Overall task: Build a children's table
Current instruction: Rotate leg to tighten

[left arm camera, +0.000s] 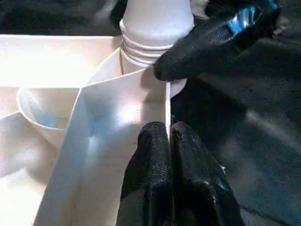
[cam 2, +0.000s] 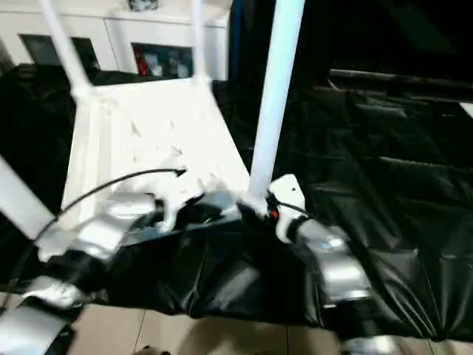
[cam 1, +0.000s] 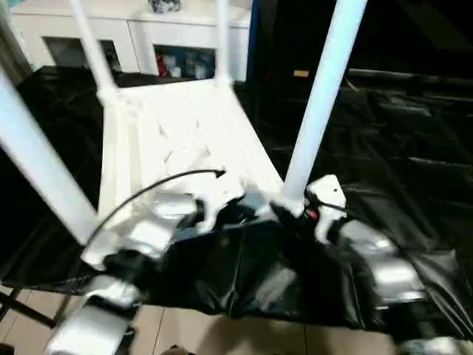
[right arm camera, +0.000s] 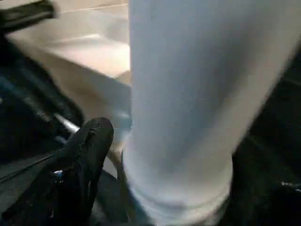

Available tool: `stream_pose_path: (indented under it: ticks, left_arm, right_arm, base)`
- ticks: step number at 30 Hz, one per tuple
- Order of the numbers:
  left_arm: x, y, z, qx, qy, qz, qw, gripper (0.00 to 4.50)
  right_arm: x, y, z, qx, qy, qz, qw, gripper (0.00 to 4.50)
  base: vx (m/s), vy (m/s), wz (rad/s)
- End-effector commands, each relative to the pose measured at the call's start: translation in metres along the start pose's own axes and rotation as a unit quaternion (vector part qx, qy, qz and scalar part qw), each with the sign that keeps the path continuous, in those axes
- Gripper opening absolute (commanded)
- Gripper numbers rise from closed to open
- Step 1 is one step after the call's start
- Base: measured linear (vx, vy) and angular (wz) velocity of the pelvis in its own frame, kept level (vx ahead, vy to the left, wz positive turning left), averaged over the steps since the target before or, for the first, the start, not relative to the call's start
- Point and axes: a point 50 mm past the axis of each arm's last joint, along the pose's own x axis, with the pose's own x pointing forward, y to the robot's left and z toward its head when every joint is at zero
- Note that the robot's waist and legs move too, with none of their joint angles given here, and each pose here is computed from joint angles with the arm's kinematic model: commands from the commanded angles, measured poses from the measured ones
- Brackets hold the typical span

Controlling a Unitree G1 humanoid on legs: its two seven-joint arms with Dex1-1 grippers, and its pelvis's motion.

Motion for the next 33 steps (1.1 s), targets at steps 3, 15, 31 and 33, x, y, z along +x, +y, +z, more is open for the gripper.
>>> stream_pose_path:
  ticks: [3, 15, 31, 33]
  left_arm:
    - [0.002, -0.01, 0.01, 0.014, -0.024, -0.063, 0.998, 0.0]
    - [-0.014, -0.006, -0.005, 0.031, 0.046, -0.076, 0.996, 0.0]
    - [-0.018, -0.003, -0.013, 0.037, 0.089, -0.078, 0.992, 0.0]
    - [-0.018, -0.001, -0.014, 0.037, 0.094, -0.074, 0.992, 0.0]
  right_arm:
    - [-0.001, 0.016, 0.003, -0.017, 0.015, 0.125, 0.992, 3.8]
    - [-0.009, 0.001, 0.006, -0.06, 0.072, 0.198, 0.976, 3.47]
    - [0.003, 0.007, -0.001, -0.047, 0.071, 0.209, 0.974, 2.7]
    - [0.004, 0.01, -0.003, -0.044, 0.067, 0.205, 0.976, 2.7]
  base:
    - [0.0, 0.0, 0.0]
    - [0.0, 0.0, 0.0]
    - [0.0, 0.0, 0.0]
    - [0.0, 0.0, 0.0]
